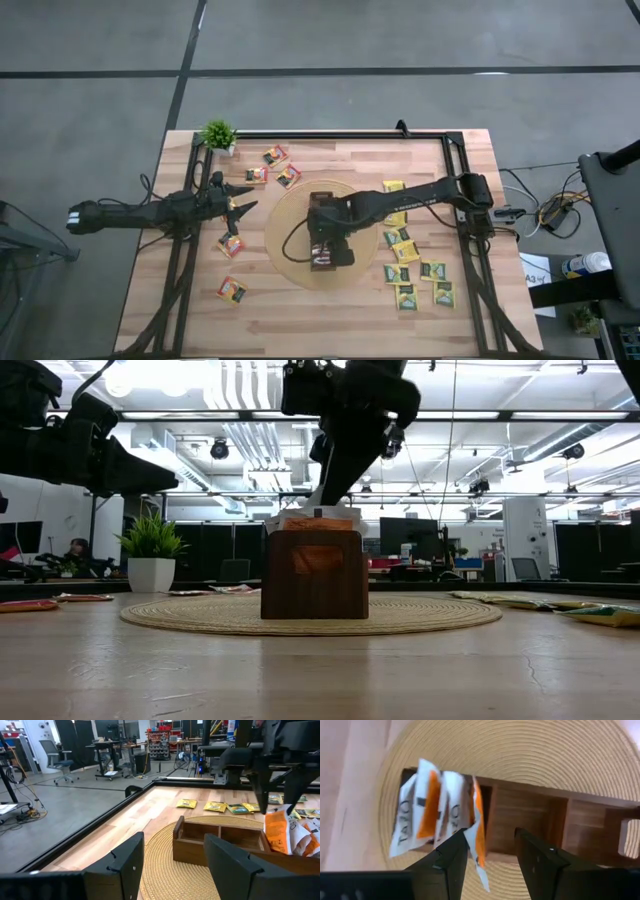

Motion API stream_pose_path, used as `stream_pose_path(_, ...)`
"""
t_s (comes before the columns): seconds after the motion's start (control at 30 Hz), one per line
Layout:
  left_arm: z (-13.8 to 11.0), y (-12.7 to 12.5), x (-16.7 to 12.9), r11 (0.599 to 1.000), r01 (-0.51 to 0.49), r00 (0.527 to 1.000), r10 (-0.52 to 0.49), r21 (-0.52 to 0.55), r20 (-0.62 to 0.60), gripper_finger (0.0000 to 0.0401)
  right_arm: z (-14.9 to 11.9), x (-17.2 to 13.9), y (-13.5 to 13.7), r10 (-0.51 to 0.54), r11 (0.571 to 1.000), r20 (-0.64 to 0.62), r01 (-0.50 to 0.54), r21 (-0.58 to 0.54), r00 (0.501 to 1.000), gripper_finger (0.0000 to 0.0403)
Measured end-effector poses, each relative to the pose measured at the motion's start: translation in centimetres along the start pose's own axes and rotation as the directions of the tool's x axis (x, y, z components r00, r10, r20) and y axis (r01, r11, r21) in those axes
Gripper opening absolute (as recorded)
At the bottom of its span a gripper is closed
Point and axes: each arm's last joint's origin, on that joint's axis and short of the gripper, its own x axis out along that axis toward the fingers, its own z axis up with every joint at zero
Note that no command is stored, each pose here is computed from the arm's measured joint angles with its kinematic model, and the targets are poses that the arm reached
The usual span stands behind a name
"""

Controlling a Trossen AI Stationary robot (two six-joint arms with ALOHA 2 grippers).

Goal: Pick & Place Tea
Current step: Put the white tea bag into the bottom section of the wooden organizer

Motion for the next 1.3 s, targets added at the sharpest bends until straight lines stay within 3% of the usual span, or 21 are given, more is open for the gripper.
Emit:
stream_pose_path(0.1, 0.0, 0.0, 0.0, 1.0, 0.0, 1.0, 0.0, 0.0, 0.0, 0.0202, -0.3, 0.2, -0.1, -0.005, 1.0, 0.028, 0.005, -0.004, 1.0, 0.0159)
stream_pose_path(0.37, 0.0, 0.0, 0.0, 1.0, 0.0, 1.0, 0.0, 0.0, -0.001, 0.0202, -2.7, -2.7, 0.0, -0.018, 1.0, 0.264, 0.022, -0.014, 0.964, 0.016)
stream_pose_path(0.67, 0.0, 0.0, 0.0, 1.0, 0.001, 1.0, -0.001, 0.0, -0.001, 0.0202, -6.9, -3.3, 0.2, -0.03, 0.999, 0.499, 0.013, 0.038, 0.866, 0.0159)
stream_pose_path(0.97, -0.1, 0.0, 0.0, 1.0, 0.0, 1.0, 0.0, 0.002, -0.006, 0.0202, -8.7, -1.1, 0.5, -0.01, 1.0, 0.512, 0.012, 0.001, 0.859, 0.016)
stream_pose_path(1.3, -0.1, 0.0, 0.1, 1.0, 0.001, 1.0, -0.001, 0.004, -0.011, 0.0202, -8.6, 1.6, 0.8, 0.066, 0.998, 0.514, -0.054, -0.038, 0.855, 0.016)
